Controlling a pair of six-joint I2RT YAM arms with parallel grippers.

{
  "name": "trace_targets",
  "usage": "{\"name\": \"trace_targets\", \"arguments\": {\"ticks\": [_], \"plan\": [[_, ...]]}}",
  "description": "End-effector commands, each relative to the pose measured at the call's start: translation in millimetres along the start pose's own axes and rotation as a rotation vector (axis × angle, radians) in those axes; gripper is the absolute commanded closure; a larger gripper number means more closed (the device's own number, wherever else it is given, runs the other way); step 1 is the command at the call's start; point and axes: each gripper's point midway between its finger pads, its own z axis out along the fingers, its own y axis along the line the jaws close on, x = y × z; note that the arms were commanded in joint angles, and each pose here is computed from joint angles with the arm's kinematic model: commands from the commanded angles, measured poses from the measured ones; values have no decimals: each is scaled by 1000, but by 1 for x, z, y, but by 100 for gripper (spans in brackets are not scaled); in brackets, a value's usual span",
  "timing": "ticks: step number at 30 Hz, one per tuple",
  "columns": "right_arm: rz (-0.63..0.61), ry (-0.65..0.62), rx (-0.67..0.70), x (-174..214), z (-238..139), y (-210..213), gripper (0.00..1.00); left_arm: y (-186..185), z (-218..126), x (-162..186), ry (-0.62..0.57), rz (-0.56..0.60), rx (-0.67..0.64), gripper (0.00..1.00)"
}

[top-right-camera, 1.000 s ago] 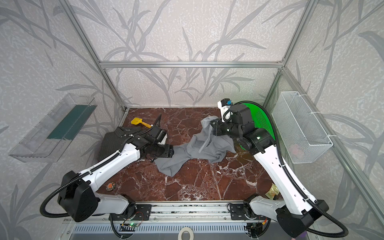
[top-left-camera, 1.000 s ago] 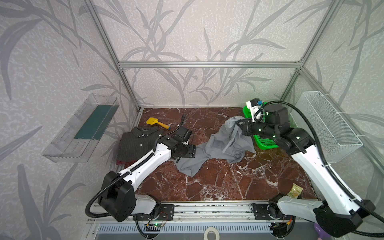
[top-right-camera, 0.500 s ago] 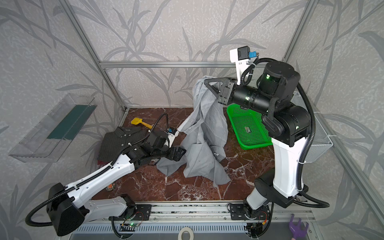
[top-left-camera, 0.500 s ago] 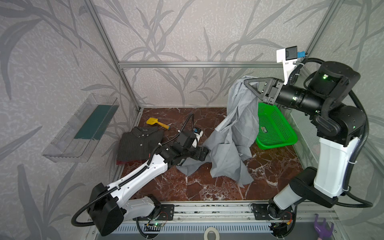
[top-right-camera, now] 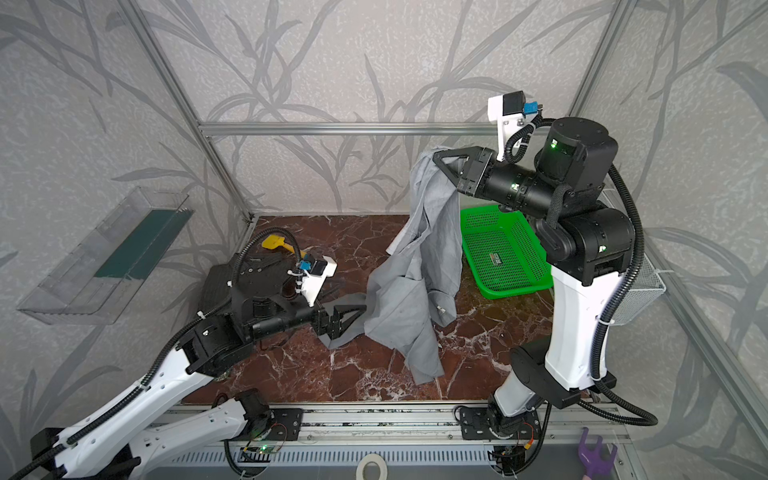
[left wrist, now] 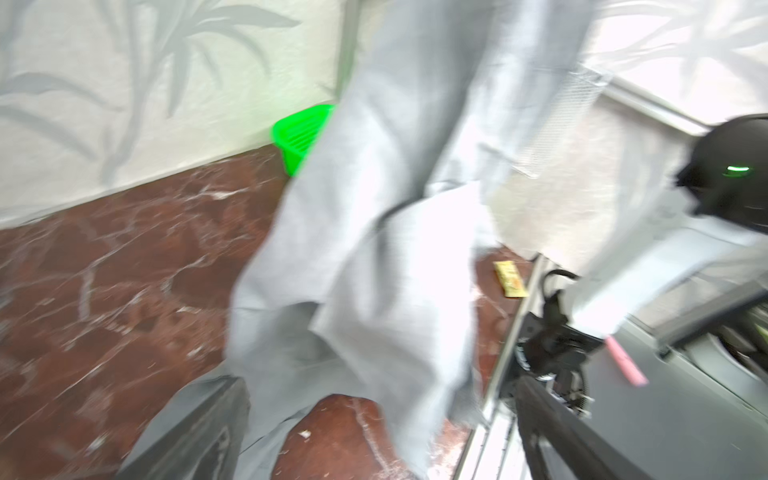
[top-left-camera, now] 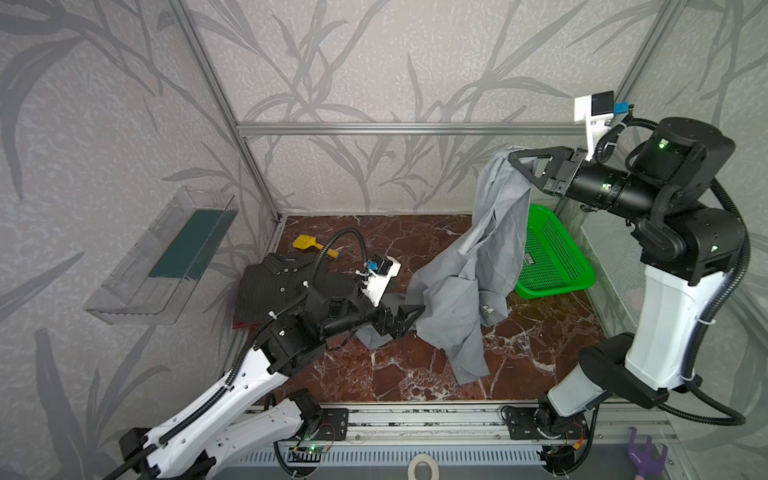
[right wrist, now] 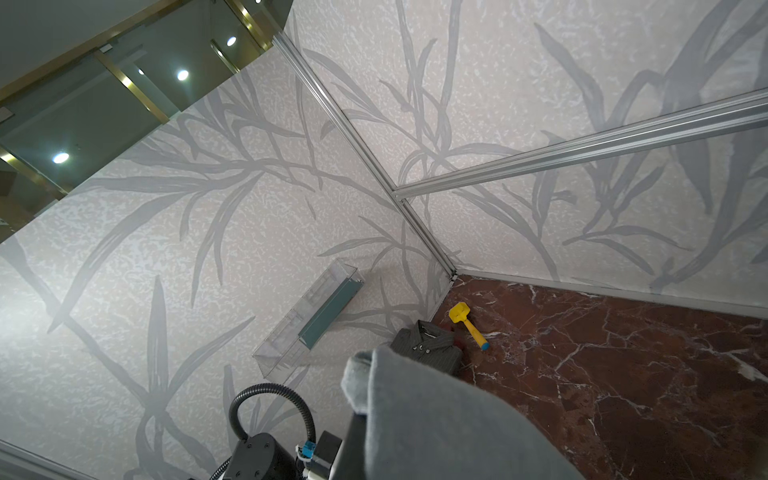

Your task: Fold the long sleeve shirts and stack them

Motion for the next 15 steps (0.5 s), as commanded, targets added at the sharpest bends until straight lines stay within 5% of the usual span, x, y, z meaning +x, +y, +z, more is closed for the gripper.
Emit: {"name": "trace_targets", "arguments": {"ticks": [1, 7, 15], "plan": [[-56, -45, -11, -9, -7, 8, 100, -16, 24, 30, 130, 26, 84, 1], [-66, -57, -40, -10, -16, 20, 100, -12, 54, 51, 207, 82, 43, 1], [-63, -63, -18, -9, -16, 16, 100, -31, 80, 45, 134, -27, 107, 1]]}}
